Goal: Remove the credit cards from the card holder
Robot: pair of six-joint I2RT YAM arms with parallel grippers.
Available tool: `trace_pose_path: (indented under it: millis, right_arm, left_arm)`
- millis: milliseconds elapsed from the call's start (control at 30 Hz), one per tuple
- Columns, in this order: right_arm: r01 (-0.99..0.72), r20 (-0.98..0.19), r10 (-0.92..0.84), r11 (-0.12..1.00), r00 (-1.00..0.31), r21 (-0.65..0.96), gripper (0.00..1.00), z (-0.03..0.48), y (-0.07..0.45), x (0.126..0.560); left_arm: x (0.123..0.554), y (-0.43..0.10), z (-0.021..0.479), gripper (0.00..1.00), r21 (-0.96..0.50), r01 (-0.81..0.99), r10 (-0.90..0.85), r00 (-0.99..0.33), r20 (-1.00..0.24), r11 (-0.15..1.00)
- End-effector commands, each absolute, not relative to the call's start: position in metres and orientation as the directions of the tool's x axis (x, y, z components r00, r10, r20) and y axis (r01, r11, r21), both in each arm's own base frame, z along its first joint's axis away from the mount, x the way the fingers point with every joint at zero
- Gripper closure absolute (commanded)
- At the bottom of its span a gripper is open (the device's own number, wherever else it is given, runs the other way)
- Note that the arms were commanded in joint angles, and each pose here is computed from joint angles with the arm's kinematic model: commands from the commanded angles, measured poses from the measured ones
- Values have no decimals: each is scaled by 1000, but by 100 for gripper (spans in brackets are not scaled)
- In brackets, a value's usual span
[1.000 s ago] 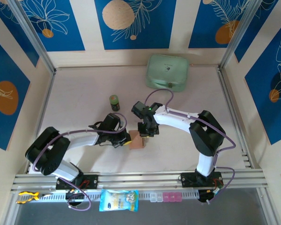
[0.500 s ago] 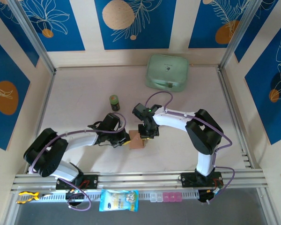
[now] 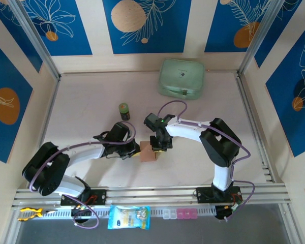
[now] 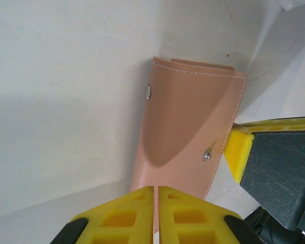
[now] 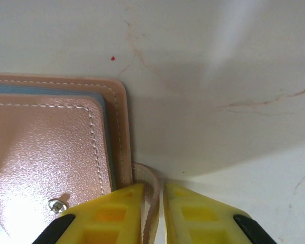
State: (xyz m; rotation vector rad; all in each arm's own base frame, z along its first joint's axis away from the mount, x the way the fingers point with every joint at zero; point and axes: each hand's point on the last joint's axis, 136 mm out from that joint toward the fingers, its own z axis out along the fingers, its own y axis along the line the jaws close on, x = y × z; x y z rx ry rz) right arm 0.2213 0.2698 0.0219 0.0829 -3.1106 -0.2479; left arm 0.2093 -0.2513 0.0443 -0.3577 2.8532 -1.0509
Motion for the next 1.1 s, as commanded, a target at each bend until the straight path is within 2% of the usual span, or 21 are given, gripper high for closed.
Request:
trace_pose_path:
  millis: [0,233,533,800,1067]
  right_arm:
    - [-46,50,-54,987,-997,152,84,16,266,215]
    - [-51,37,-57,987,-998,153,90,22,265,216]
    - [-59,14,-61,988,-998,140,92,37,254,214]
    - [-74,-2,-74,987,-997,143,93,55,251,211]
    - [-104,-32,-100,982,-994,157,93,82,261,212]
  left_arm:
    - [212,-252,53,90,-649,-164,-236,-971,-25,743]
    - [213,-252,55,90,-648,-161,-239,-970,-33,744]
    - [215,-239,63,86,-601,-128,-229,-969,-95,789]
    - [217,-232,69,79,-599,-116,-243,-960,-137,793]
    - [221,-217,78,67,-585,-116,-274,-943,-190,803]
